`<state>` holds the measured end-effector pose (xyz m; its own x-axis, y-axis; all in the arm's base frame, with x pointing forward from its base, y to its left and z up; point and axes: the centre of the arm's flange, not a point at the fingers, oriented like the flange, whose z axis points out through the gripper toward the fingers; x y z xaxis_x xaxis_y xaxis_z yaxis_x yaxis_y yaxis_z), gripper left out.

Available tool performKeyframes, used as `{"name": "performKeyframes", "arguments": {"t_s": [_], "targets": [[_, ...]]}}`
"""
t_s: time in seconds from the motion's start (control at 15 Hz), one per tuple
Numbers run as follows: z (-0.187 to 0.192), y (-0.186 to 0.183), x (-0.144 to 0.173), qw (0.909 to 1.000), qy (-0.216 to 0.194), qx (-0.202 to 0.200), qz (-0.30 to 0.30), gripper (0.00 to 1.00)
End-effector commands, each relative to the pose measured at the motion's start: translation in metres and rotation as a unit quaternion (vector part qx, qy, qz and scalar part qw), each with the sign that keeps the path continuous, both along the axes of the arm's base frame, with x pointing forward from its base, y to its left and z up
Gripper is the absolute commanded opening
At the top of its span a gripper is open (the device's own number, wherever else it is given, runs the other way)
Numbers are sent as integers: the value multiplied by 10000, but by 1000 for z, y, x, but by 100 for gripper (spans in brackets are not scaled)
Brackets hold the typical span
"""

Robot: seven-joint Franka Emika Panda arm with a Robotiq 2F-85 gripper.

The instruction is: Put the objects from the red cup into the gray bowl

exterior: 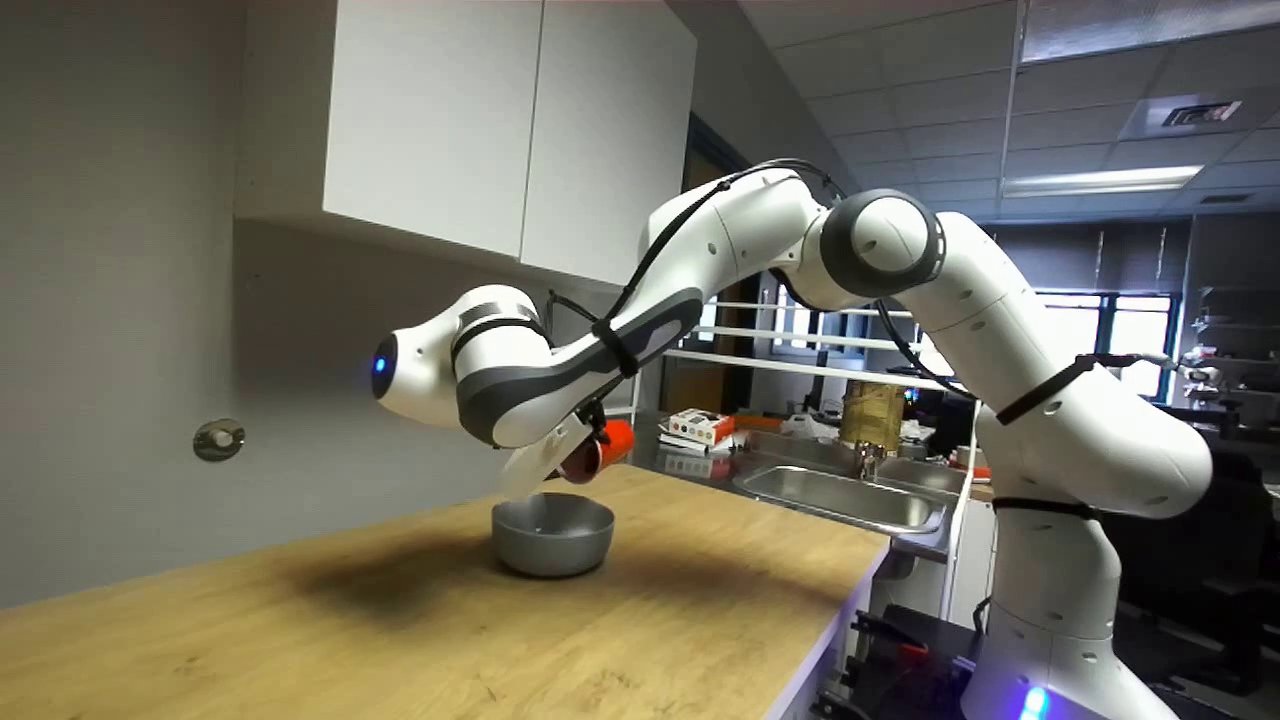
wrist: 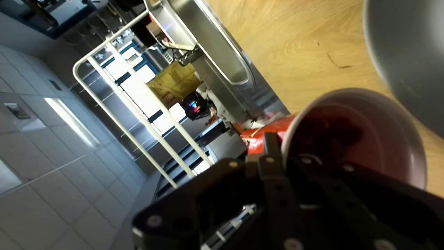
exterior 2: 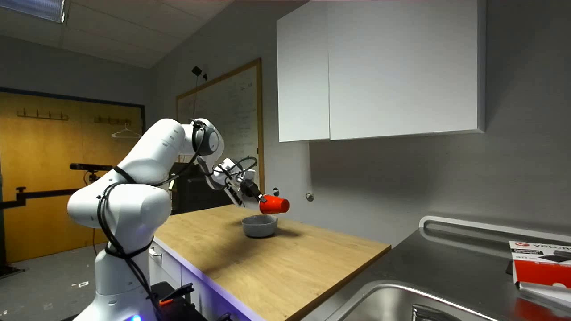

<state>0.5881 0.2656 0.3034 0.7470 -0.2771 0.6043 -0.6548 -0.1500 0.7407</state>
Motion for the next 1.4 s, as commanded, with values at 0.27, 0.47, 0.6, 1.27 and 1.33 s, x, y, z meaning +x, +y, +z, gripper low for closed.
{"name": "performKeyframes", "arguments": {"t_s": [0.27,0.47,0.6,1.27,1.33], "targets": [[7,4,2,9925,-630,-995,334,1],[9,3,3,9891,-765,-1202,372,1],[9,2,4,9869,-860,-1307,383,1],[11,1,1,9816,-834,-1700,256,1],[10,2,-1,9825,-746,-1690,232,1]]}}
